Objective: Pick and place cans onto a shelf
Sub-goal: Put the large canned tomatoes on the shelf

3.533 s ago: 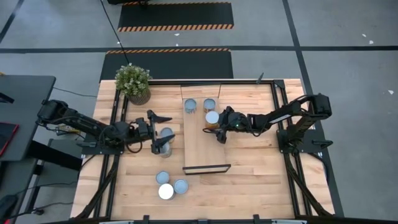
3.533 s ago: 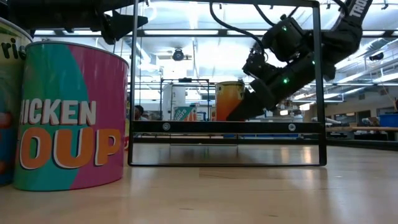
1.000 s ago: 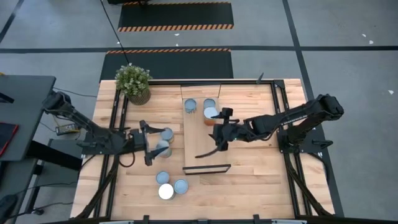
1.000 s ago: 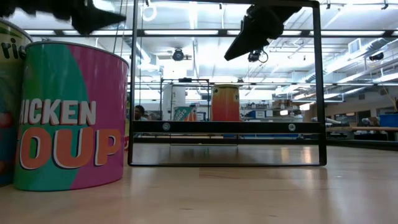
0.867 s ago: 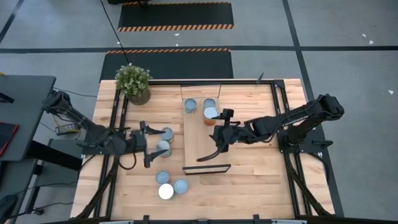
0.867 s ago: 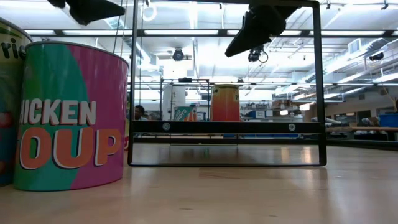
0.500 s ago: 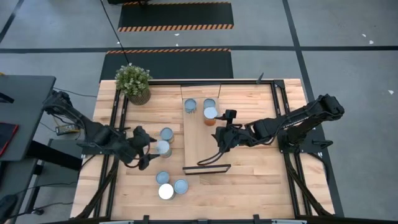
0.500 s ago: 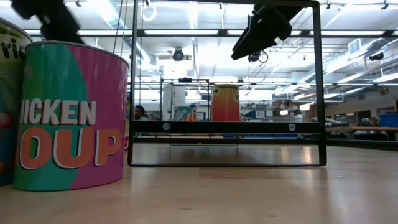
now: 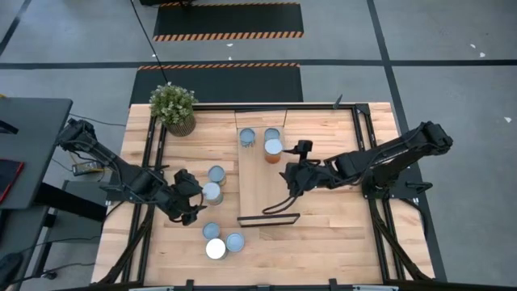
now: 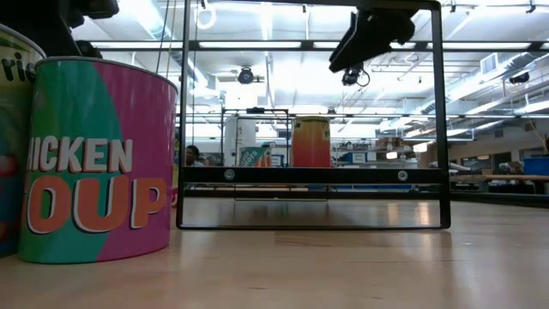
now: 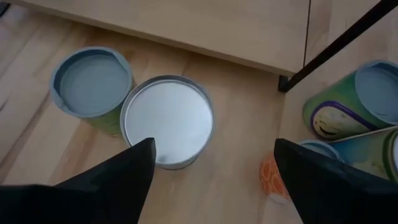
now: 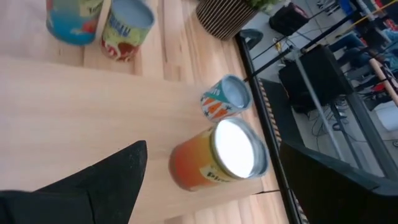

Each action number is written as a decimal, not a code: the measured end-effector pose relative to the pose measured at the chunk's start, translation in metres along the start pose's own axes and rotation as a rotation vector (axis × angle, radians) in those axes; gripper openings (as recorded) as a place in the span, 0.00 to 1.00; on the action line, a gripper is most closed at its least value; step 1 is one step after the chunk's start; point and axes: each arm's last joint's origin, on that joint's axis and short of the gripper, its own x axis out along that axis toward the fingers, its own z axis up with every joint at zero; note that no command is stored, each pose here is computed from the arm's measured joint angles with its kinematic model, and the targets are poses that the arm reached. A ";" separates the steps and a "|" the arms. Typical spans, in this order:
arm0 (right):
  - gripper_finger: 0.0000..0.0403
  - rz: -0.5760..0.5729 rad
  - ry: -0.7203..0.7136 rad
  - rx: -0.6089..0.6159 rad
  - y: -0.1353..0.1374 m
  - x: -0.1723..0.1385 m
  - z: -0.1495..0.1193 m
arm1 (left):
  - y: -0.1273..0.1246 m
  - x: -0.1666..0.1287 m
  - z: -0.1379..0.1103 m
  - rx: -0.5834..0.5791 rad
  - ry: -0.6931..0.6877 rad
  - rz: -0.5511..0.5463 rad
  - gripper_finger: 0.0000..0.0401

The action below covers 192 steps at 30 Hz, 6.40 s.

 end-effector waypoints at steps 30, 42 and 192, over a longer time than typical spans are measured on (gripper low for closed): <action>0.93 0.053 -0.032 0.080 -0.011 -0.013 0.000 | -0.009 0.015 0.000 0.031 0.155 0.104 0.83; 0.93 0.087 -0.034 0.096 -0.009 -0.014 0.000 | 0.003 0.047 -0.026 0.012 0.188 0.243 0.83; 0.93 0.161 -0.088 0.094 -0.006 0.008 0.009 | 0.030 0.121 0.076 0.347 -0.207 0.094 0.94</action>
